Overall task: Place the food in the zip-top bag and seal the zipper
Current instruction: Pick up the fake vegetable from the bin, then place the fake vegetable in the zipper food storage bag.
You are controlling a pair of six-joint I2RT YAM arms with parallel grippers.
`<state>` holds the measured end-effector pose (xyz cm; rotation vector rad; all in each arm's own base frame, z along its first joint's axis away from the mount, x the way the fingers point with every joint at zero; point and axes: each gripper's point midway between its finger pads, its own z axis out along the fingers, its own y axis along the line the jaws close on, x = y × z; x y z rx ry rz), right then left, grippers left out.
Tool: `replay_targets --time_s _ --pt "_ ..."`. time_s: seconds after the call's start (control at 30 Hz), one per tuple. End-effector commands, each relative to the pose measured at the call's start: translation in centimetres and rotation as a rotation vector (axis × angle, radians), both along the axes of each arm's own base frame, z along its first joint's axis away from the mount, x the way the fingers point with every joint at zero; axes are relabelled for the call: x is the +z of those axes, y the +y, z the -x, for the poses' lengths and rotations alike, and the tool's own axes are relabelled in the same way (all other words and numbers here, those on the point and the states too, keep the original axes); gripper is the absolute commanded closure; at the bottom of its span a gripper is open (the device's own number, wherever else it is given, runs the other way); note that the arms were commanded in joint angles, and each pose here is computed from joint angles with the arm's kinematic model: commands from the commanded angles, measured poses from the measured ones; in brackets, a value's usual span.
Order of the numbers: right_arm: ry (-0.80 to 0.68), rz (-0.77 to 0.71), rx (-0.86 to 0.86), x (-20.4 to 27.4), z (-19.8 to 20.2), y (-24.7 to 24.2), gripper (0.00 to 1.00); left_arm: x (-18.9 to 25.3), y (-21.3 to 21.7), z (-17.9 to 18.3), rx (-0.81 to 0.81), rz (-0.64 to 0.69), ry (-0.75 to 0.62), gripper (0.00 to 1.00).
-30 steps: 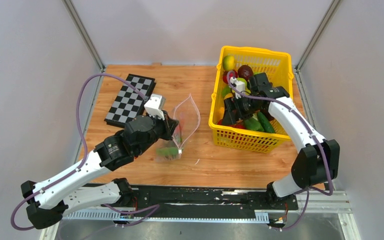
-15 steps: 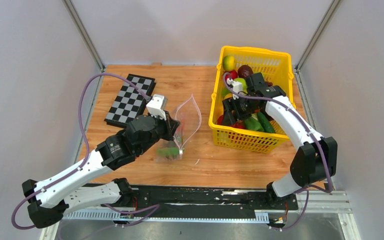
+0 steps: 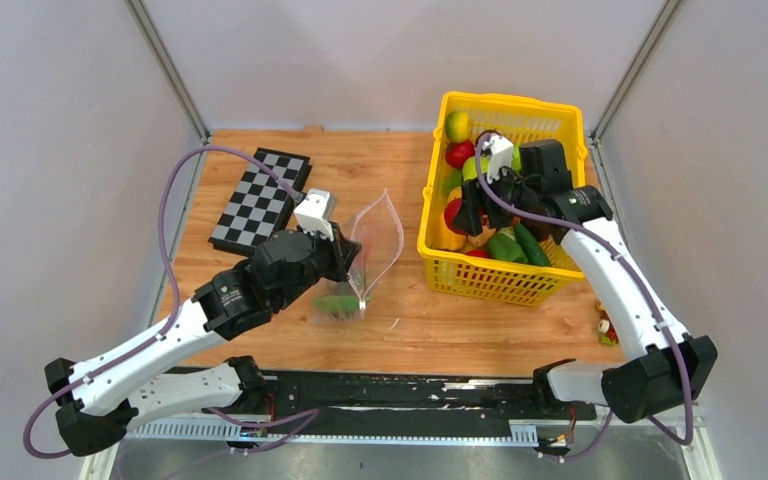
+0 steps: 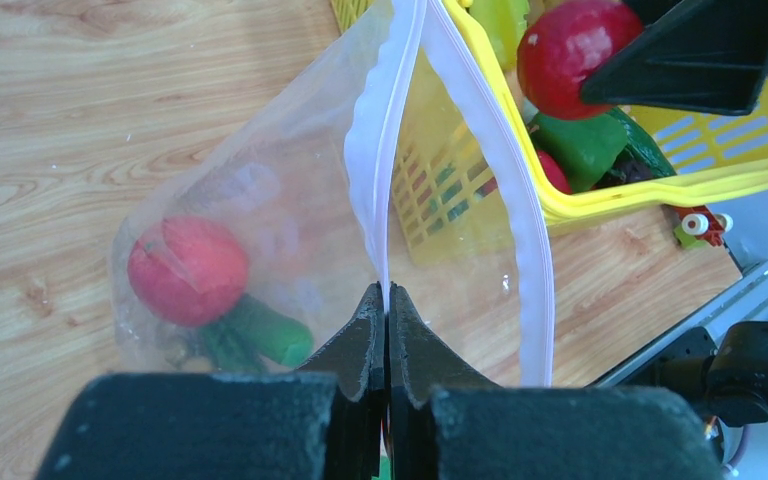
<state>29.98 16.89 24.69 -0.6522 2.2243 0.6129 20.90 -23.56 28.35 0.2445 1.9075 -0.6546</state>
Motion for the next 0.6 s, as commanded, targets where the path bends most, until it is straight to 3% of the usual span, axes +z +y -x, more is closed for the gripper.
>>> replay_targets --time_s 0.0,0.27,0.57 --pt "-0.184 -0.154 0.030 5.8 0.2 1.4 0.59 2.1 -0.5 -0.1 -0.005 0.065 -0.036 1.00" --pt "-0.241 -0.385 0.285 10.9 4.9 5.4 0.57 2.2 -0.8 -0.2 -0.014 0.067 -0.036 1.00" --pt "-0.282 -0.309 0.458 10.5 7.4 11.2 0.57 2.5 -1.2 0.0 -0.035 0.077 -0.037 1.00"
